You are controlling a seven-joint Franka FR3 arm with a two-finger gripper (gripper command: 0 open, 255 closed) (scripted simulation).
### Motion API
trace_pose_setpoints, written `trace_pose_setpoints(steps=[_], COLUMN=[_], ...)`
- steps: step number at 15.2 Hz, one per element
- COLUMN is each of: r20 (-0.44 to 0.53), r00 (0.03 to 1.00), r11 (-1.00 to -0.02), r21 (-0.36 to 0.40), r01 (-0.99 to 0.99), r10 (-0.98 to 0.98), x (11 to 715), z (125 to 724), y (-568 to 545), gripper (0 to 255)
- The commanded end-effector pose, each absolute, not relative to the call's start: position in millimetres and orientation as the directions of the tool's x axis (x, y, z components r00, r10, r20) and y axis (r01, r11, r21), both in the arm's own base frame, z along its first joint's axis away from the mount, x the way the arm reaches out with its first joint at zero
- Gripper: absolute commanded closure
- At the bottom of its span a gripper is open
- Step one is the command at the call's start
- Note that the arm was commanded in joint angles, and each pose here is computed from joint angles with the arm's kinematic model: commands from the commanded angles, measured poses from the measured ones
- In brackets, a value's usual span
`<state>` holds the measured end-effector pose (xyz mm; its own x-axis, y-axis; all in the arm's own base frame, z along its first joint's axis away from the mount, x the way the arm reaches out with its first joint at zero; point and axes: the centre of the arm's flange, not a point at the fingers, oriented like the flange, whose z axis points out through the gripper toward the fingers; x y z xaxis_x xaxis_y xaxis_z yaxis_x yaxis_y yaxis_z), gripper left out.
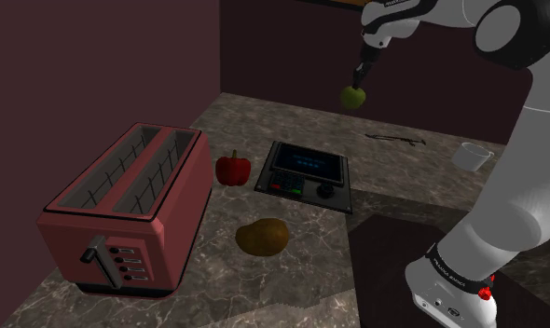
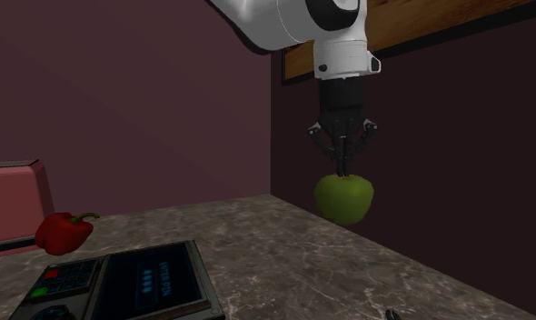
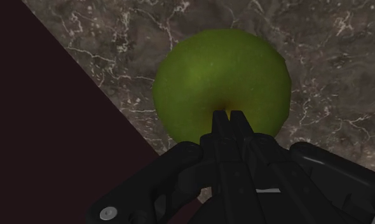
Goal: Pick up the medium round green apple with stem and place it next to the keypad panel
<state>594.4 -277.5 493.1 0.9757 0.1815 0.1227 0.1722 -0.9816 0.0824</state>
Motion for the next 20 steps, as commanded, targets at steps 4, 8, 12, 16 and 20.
trace_pose_setpoints(steps=[4,8,12,16,20], r20=[0.123,0.123,0.123,0.123,0.123], r00=[0.976,0.976,0.976,0.976,0.976], r11=[-0.982,-0.982,-0.982,-0.982,-0.982], r21=[0.082,0.082,0.082,0.082,0.082], r01=[0.172,0.172,0.172,0.172,0.172], r10=[0.182,0.182,0.182,0.182,0.182], x=[593.7,593.7,605.3,628.4,651.6], z=[519.2,540.3,550.5,551.3,552.0], y=[-278.1,-278.1,-254.4,-207.0,-159.5], gripper=[255,255,255,255,255])
